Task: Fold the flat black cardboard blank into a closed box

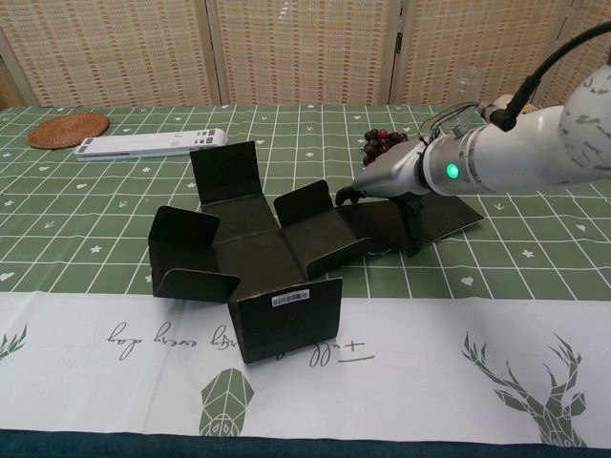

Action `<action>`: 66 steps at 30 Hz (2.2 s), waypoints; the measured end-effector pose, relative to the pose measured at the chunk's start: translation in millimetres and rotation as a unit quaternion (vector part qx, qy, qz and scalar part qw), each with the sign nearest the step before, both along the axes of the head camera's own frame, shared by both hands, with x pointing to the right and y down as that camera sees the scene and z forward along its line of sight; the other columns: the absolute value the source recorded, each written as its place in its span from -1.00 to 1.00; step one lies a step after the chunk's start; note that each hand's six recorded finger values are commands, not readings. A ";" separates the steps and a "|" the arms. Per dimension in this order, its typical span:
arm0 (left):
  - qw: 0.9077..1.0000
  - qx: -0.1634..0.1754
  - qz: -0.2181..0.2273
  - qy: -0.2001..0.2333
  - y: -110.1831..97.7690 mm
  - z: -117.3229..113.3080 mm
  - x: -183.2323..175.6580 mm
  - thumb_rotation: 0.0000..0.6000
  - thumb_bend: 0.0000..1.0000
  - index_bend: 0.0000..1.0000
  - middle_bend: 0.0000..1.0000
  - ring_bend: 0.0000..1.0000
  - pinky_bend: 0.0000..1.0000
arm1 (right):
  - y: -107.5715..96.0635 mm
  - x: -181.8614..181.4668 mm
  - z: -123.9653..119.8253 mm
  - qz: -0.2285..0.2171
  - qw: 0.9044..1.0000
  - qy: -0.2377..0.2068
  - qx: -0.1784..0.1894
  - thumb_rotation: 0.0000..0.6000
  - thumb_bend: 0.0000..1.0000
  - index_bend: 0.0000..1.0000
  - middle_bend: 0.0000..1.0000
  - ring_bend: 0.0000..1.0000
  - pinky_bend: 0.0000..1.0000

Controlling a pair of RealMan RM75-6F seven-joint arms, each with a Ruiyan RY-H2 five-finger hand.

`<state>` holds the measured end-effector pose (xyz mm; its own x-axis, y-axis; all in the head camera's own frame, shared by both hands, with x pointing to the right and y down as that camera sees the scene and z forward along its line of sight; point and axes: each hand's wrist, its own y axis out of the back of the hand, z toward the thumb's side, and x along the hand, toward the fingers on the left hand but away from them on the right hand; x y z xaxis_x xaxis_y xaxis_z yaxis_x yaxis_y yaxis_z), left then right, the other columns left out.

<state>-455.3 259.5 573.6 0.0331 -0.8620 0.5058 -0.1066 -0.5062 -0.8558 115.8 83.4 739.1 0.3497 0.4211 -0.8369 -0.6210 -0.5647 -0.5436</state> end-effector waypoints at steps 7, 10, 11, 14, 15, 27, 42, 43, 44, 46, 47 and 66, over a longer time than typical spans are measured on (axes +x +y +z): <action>1.000 0.000 0.001 0.003 0.5 1.3 0.6 1.00 -0.71 -1.00 -1.00 -0.98 -0.81 | 3.3 -2.7 -0.5 -0.020 1.000 0.008 0.012 1.00 -0.78 -1.00 -0.78 0.47 1.00; 1.000 -0.001 -0.001 0.004 1.3 1.4 0.0 1.00 -0.71 -1.00 -1.00 -0.98 -0.81 | 5.3 -3.9 0.2 -0.026 1.000 0.012 0.014 1.00 -0.78 -1.00 -0.78 0.47 1.00; 1.000 -0.001 -0.001 0.004 1.7 1.4 -0.4 1.00 -0.71 -1.00 -1.00 -0.98 -0.81 | 5.8 -4.1 0.4 -0.026 0.999 0.013 0.014 1.00 -0.78 -1.00 -0.78 0.47 1.00; 1.000 -0.001 -0.003 0.004 2.8 1.3 -1.8 1.00 -0.71 -1.00 -1.00 -0.98 -0.81 | 6.9 -5.1 1.2 -0.030 0.999 0.016 0.016 1.00 -0.78 -1.00 -0.77 0.47 1.00; 1.000 -0.001 -0.004 0.004 3.0 1.2 -2.1 1.00 -0.71 -1.00 -1.00 -0.98 -0.81 | 7.6 -5.6 1.7 -0.032 0.999 0.018 0.016 1.00 -0.78 -1.00 -0.77 0.47 1.00; 1.000 -0.003 -0.004 0.007 3.1 3.1 -4.0 1.00 -0.71 -1.00 -1.00 -0.98 -0.81 | 7.7 -8.6 0.4 -0.032 0.999 0.012 0.041 1.00 -0.30 -0.50 -0.37 0.53 1.00; 0.997 0.027 0.076 0.020 -49.8 17.1 12.3 1.00 -0.71 -0.71 -0.83 -0.34 -0.24 | 3.3 2.3 -13.5 0.025 0.998 -0.043 0.042 1.00 -0.18 -0.36 -0.28 0.56 1.00; 0.996 0.031 0.084 0.025 -57.1 19.3 15.4 1.00 -0.71 -0.66 -0.77 -0.20 -0.11 | 2.9 3.3 -14.8 0.029 0.998 -0.047 0.041 1.00 -0.18 -0.36 -0.28 0.56 1.00; 0.995 0.033 0.090 0.030 -62.7 21.4 17.9 1.00 -0.71 -0.62 -0.73 -0.07 -0.01 | 2.8 4.1 -15.7 0.032 0.997 -0.050 0.041 1.00 -0.18 -0.36 -0.28 0.56 1.00; 0.993 0.037 0.104 0.037 -74.4 27.6 23.3 1.00 -0.71 -0.51 -0.62 0.18 0.24 | 2.6 6.0 -17.3 0.038 0.997 -0.057 0.040 1.00 -0.18 -0.36 -0.28 0.56 1.00; 0.993 0.038 0.109 0.039 -79.1 30.8 25.4 1.00 -0.71 -0.47 -0.59 0.24 0.34 | 2.6 6.9 -17.8 0.040 0.997 -0.060 0.040 1.00 -0.18 -0.35 -0.27 0.56 1.00; 0.977 0.009 0.211 0.018 -108.5 119.5 79.8 1.00 -0.71 -1.00 -1.00 0.36 0.72 | 7.3 14.8 -18.2 0.054 0.994 -0.083 0.038 1.00 -0.14 -0.34 -0.26 0.57 1.00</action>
